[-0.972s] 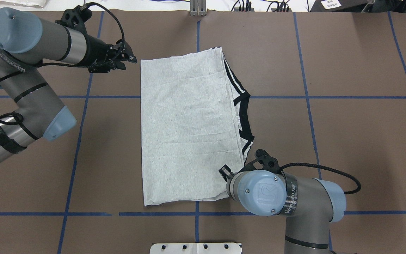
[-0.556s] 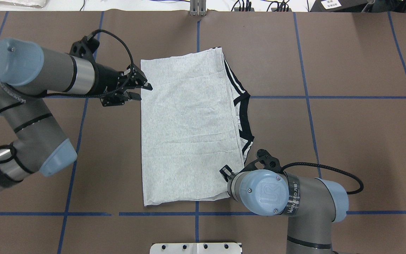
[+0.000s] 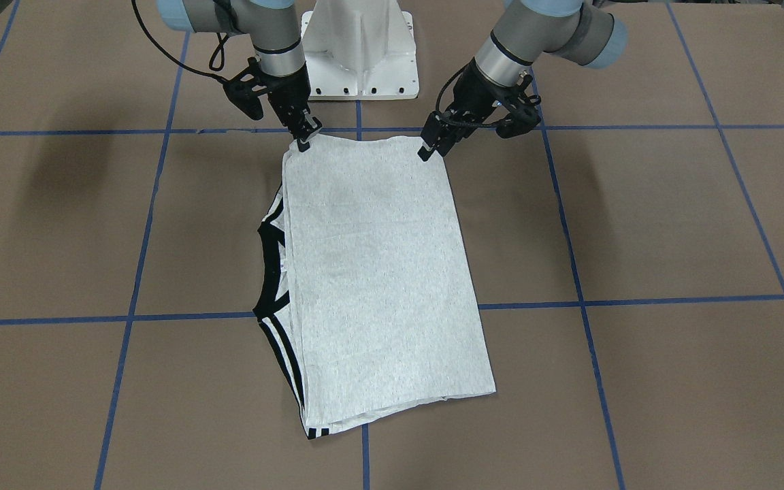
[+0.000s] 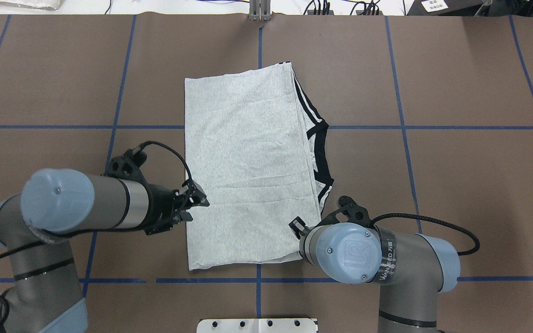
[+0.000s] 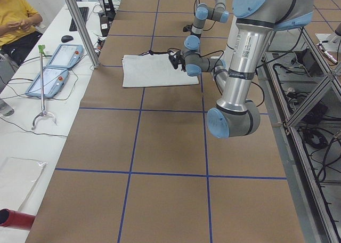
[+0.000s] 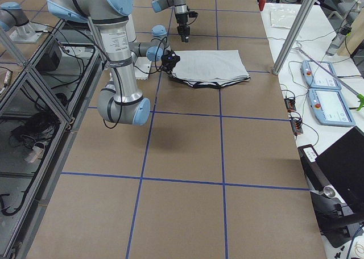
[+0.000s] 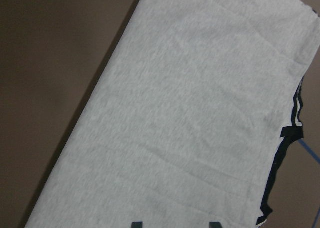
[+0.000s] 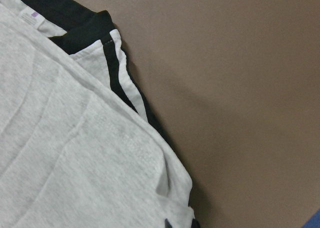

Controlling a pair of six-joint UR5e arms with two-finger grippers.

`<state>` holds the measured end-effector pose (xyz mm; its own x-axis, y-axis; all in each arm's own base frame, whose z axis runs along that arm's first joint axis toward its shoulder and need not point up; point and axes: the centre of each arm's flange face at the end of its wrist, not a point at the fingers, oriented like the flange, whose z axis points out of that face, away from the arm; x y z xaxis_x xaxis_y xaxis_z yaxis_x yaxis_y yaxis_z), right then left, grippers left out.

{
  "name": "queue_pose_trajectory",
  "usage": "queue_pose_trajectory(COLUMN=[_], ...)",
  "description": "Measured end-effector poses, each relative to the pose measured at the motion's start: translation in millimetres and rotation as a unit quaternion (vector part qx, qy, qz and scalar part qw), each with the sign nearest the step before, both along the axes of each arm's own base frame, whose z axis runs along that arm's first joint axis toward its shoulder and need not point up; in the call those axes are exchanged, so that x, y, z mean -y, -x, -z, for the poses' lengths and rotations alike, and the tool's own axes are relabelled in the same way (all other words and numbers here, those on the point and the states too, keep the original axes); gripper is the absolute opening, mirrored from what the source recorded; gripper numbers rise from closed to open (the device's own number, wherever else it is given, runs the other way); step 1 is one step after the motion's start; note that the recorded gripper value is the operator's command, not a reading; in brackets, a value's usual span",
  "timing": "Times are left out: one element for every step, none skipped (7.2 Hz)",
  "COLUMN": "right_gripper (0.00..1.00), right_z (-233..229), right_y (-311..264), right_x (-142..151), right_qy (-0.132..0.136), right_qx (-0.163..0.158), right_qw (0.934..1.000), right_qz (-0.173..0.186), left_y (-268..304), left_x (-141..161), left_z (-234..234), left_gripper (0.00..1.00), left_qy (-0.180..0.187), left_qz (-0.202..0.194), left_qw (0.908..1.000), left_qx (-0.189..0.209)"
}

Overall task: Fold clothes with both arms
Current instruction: 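Move the left gripper down to the shirt's near corner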

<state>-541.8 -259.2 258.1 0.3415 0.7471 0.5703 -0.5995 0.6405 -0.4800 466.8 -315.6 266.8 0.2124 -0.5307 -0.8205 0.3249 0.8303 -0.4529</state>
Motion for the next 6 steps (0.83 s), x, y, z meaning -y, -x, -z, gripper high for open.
queue_pose_trajectory(right_gripper=[0.00,0.00,0.00,0.00,0.00,0.00], right_z=[0,0,0,0,0,1], right_y=[0,0,1,1,1,1], right_x=[0,0,0,0,0,0], right_qy=[0.000,0.000,0.000,0.000,-0.001,-0.001], right_qx=[0.000,0.000,0.000,0.000,0.000,0.000], right_qw=[1.0000,1.0000,1.0000,1.0000,1.0000,1.0000], right_qz=[0.001,0.001,0.001,0.002,0.002,0.002], left_y=[-17,-30,-38,-44,-47,-49], left_x=[-27,-48,-61,-69,-73,-74], left_z=[-13,-27,-36,-42,-46,-49], left_gripper=[0.58,0.58,0.57,0.57,0.55,0.52], left_qy=[0.016,0.024,0.029,0.033,0.035,0.036], left_qz=[-0.004,-0.005,-0.008,-0.011,-0.012,-0.014], left_qw=[0.9997,0.9990,0.9983,0.9977,0.9974,0.9971], left_qx=[0.019,0.037,0.050,0.058,0.062,0.066])
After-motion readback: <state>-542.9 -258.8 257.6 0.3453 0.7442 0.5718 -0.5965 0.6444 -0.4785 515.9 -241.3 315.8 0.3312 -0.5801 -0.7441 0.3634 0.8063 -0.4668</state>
